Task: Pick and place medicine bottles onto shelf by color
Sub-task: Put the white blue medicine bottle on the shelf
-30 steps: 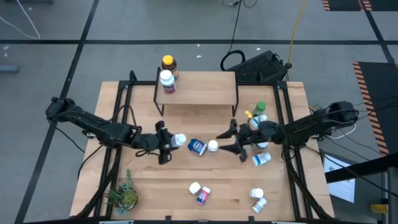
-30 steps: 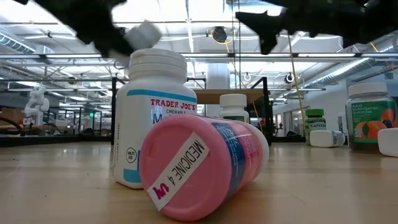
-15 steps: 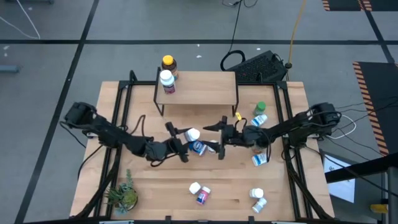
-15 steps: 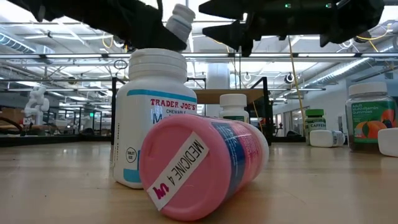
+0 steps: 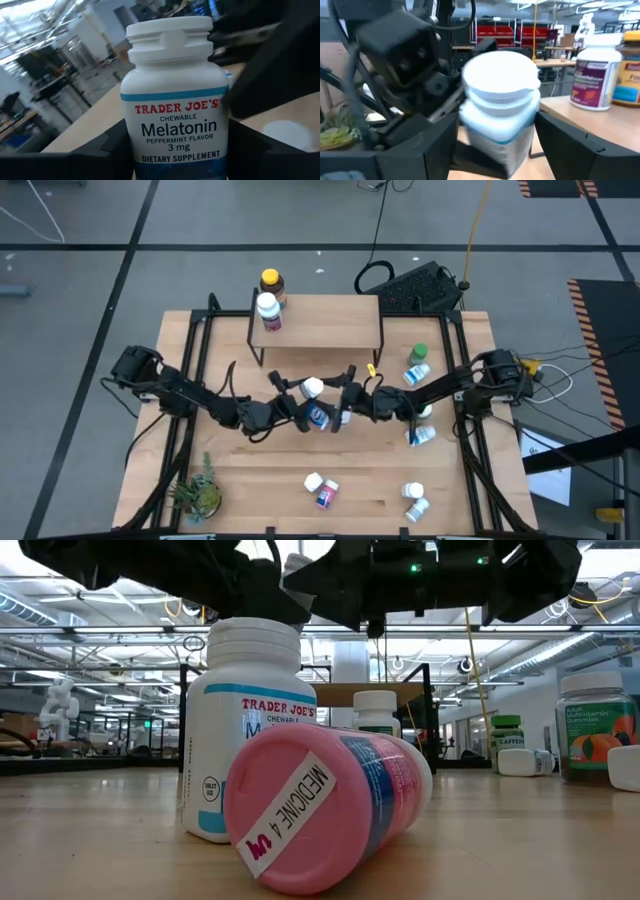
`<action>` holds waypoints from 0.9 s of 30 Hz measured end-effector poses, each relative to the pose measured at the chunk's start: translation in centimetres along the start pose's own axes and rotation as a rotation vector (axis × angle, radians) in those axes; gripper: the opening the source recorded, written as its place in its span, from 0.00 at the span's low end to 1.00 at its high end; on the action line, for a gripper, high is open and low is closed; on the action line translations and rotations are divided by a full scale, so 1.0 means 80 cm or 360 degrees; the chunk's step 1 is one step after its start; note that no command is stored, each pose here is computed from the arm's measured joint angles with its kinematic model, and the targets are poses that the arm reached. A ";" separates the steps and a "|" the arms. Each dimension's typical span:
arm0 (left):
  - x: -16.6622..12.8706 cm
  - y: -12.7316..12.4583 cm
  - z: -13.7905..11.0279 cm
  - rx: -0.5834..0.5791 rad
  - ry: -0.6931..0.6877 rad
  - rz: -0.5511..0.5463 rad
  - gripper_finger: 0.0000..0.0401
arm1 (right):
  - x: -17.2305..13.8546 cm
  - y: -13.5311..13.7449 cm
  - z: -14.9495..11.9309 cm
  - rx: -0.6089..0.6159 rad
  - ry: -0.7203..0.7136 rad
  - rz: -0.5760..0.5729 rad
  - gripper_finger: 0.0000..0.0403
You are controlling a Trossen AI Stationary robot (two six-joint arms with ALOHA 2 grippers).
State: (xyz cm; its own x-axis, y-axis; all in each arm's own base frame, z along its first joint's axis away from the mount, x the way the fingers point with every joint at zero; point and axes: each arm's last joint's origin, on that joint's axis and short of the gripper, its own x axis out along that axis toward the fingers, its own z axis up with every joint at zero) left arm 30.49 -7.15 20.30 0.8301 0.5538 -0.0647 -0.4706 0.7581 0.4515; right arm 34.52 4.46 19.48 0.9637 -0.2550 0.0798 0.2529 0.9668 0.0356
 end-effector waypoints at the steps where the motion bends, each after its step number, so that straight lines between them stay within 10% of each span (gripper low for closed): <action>1: 0.000 0.000 0.000 0.0000 -0.0002 0.0000 0.57 | 0.002 -0.002 0.000 0.0019 -0.0003 -0.0007 0.63; 16: 0.006 0.003 -0.006 0.0013 0.0041 -0.0017 0.58 | 0.008 -0.018 -0.003 0.0000 0.0072 0.0010 0.52; 27: 0.000 -0.005 -0.004 -0.0019 0.0025 -0.0115 0.80 | -0.007 -0.023 0.031 -0.0167 0.0209 0.0069 0.50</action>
State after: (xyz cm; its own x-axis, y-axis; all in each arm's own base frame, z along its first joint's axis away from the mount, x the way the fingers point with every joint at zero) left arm 30.55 -7.34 19.83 0.8573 0.5028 -0.1110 -0.4130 0.8003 0.4347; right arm 33.30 2.80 21.87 0.9750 -0.2159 -0.0520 0.2121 0.9748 -0.0698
